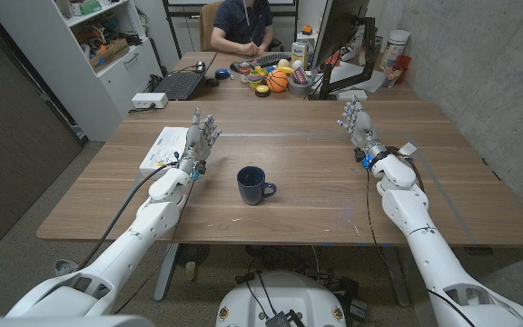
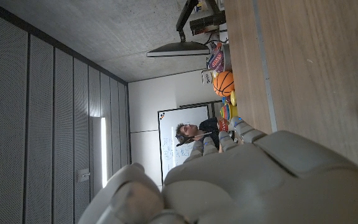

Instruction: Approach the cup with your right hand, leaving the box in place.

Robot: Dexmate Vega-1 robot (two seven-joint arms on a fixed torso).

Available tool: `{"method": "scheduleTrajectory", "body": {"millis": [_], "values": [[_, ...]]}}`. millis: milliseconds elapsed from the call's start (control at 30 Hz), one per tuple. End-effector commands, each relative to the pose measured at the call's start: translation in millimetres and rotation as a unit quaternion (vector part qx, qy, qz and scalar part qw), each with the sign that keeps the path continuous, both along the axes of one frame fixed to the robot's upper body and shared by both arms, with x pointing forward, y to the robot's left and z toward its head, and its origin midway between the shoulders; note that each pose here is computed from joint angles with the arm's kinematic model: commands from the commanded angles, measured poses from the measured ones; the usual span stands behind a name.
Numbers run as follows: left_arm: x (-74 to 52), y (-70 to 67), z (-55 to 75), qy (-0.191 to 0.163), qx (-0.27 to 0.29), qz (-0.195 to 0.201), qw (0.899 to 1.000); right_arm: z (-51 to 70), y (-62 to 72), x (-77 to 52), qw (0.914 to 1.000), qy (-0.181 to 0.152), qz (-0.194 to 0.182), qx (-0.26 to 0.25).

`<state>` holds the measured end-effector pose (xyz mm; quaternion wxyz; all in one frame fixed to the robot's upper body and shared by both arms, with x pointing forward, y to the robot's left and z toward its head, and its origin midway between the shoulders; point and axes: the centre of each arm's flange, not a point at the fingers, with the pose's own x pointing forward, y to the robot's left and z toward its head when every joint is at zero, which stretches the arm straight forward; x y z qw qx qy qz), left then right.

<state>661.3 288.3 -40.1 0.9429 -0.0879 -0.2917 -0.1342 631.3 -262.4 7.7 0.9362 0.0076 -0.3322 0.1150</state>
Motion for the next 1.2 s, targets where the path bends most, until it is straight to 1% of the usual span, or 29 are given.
{"method": "scheduleTrajectory", "body": {"millis": [33,167,200,367,433,500,633,733,833,900,967,1033,1200], "values": [[2.3,-1.1,-1.9,0.002,0.000,-0.010,1.000,0.9,5.7,-17.5,0.9960,0.005,-0.054,-0.071],[2.4,0.2,-1.8,0.002,0.000,-0.010,1.000,5.4,12.4,-30.2,0.9906,-0.014,-0.089,-0.103],[2.2,0.5,-1.1,0.000,0.000,-0.011,1.000,6.7,14.7,-33.0,0.9895,-0.018,-0.093,-0.110],[1.8,1.3,1.3,-0.003,0.000,-0.012,1.000,14.1,27.2,-47.0,0.9847,-0.042,-0.098,-0.138],[2.1,1.3,0.8,-0.002,-0.001,-0.013,1.000,18.1,32.1,-51.8,0.9852,-0.051,-0.089,-0.137],[2.9,1.4,-0.6,0.001,-0.002,-0.015,1.000,23.0,36.4,-56.9,0.9839,-0.062,-0.088,-0.142],[2.8,2.1,-2.7,0.002,-0.004,-0.014,1.000,30.7,43.7,-64.7,0.9778,-0.081,-0.096,-0.168],[1.6,3.0,-4.1,0.002,-0.005,-0.011,1.000,33.4,48.4,-68.9,0.9776,-0.086,-0.086,-0.172],[0.1,2.9,-5.7,0.003,-0.005,-0.012,1.000,36.3,53.3,-74.4,0.9718,-0.098,-0.096,-0.192],[-0.3,2.6,-6.3,0.003,-0.005,-0.013,1.000,38.8,56.5,-78.8,0.9641,-0.112,-0.111,-0.214],[-0.8,2.6,-6.2,0.002,-0.006,-0.012,1.000,39.2,59.6,-82.7,0.9573,-0.134,-0.128,-0.222],[-1.6,2.6,-5.6,0.000,-0.005,-0.011,1.000,38.5,62.8,-85.2,0.9536,-0.150,-0.136,-0.223],[-2.9,1.7,-5.9,0.000,-0.006,-0.013,1.000,37.1,71.4,-91.0,0.9438,-0.169,-0.149,-0.242]]}}
